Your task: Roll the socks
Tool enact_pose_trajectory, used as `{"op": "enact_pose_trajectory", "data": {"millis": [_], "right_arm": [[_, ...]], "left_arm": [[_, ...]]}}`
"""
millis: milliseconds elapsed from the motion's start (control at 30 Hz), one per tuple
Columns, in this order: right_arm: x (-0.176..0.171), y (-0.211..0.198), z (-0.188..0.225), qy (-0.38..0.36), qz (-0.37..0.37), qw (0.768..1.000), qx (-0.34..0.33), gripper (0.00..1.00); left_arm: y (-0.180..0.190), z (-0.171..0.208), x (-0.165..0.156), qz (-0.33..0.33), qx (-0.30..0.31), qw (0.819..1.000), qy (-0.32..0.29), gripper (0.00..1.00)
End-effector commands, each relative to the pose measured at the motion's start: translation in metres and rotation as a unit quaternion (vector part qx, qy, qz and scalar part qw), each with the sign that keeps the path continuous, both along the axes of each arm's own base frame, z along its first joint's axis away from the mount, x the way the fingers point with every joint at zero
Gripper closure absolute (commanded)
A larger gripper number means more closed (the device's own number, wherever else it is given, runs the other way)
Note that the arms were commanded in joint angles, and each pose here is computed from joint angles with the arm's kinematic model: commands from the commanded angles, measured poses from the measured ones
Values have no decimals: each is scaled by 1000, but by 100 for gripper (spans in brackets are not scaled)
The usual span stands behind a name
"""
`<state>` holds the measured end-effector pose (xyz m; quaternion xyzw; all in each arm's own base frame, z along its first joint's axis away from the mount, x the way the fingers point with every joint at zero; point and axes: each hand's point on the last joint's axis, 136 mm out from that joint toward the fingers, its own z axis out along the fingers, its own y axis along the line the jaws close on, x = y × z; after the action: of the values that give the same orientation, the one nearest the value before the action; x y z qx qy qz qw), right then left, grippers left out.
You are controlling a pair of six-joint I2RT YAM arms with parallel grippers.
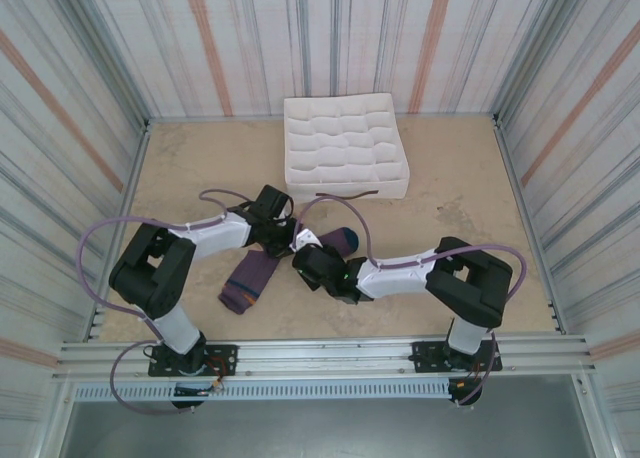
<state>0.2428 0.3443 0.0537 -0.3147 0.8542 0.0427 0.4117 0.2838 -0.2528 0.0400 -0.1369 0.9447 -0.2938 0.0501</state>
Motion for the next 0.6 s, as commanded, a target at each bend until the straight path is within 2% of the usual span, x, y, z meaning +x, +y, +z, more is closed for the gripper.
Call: {"op": "enact_pose_trajectory", "data": {"millis": [0,100,167,300,400,567], "right_arm": [[6,7,1,-11,-13,1000,4,78],[5,10,-2,-5,-15,1000,8,95],[5,9,-4,-2,-21,1000,12,100],[6,6,-8,11,-49,998,41,100],[4,5,-14,30,-61,995,72,100],[3,-2,-27,80,-81,984,136,100]], "left_arm": [[9,-3,-9,8,5,1000,16,100],[10,-1,-8,12,-4,1000,15,99],[12,1,-7,17,-12,1000,13,88],[15,6,-4,26,-28,999,6,64],[16,13,0,35,-44,998,-1,52],[17,29,5,36,-58,998,-17,46]]}}
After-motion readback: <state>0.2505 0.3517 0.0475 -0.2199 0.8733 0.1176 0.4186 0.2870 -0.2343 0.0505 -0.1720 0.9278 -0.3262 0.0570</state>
